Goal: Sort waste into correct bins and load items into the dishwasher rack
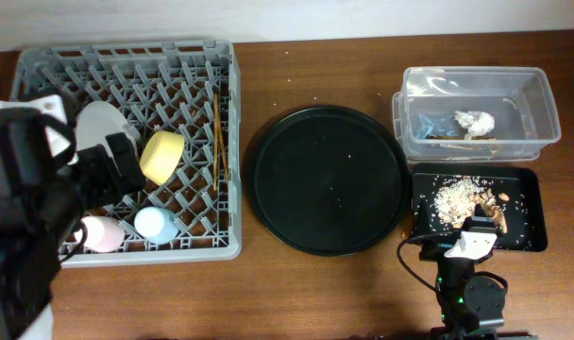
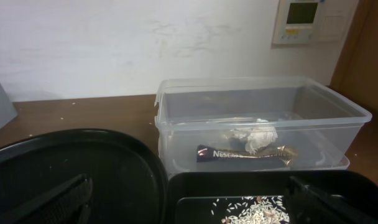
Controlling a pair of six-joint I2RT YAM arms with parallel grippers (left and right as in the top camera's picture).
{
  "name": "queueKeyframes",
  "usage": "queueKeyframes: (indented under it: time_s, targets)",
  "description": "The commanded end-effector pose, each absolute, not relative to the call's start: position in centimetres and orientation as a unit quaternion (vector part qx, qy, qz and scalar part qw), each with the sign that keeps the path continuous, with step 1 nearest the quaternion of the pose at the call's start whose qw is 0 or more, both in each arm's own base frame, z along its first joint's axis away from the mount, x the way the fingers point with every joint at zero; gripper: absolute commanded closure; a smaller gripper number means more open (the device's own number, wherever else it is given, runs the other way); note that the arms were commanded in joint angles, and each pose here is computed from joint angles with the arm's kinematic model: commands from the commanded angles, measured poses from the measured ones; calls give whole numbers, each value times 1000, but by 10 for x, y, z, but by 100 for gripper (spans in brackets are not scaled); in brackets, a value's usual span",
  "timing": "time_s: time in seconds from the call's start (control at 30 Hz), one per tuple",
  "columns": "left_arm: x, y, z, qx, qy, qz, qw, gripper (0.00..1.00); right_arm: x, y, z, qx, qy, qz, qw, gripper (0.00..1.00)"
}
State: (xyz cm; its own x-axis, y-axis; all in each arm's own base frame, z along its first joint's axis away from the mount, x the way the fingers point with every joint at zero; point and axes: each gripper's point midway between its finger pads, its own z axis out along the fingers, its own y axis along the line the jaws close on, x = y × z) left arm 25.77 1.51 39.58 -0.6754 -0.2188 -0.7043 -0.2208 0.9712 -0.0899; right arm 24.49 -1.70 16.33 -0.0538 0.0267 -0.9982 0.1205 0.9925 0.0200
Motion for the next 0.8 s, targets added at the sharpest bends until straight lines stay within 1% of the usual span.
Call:
queueKeyframes:
  time_s: [0.0,0.07,0.1,0.17,0.23,0.3,0.47,0.57,0.77]
  targets:
    - [264,12,418,-113,856,-1,504,1,245,-19,160,55,726,-35,684,2]
    - [272,-2,397,-77,815,-7,574,1,245,-19,160,55,726,-35,684,1]
    - [274,-8,378,-71,792,-21,606,1,245,-19,160,54,726,-35,684,2]
    - [270,-14,321,-65,763,-40,642,1,245,-19,160,55,726,-35,684,2]
    - [262,-19,267,-23,740,-33,671,1,245,-19,160,55,726,-35,684,2]
    - [253,-18,228,-14,720,-30,693,1,245,-19,160,55,726,-35,684,2]
    - [246,-11,169,-24,716,-23,697,1,245,-19,160,55,726,-35,684,2]
    - [245,-11,160,-22,729,-21,684,1,245,-19,160,55,726,-35,684,2]
    - [245,-11,160,-22,729,-21,683,1,245,-19,160,55,726,-35,684,1]
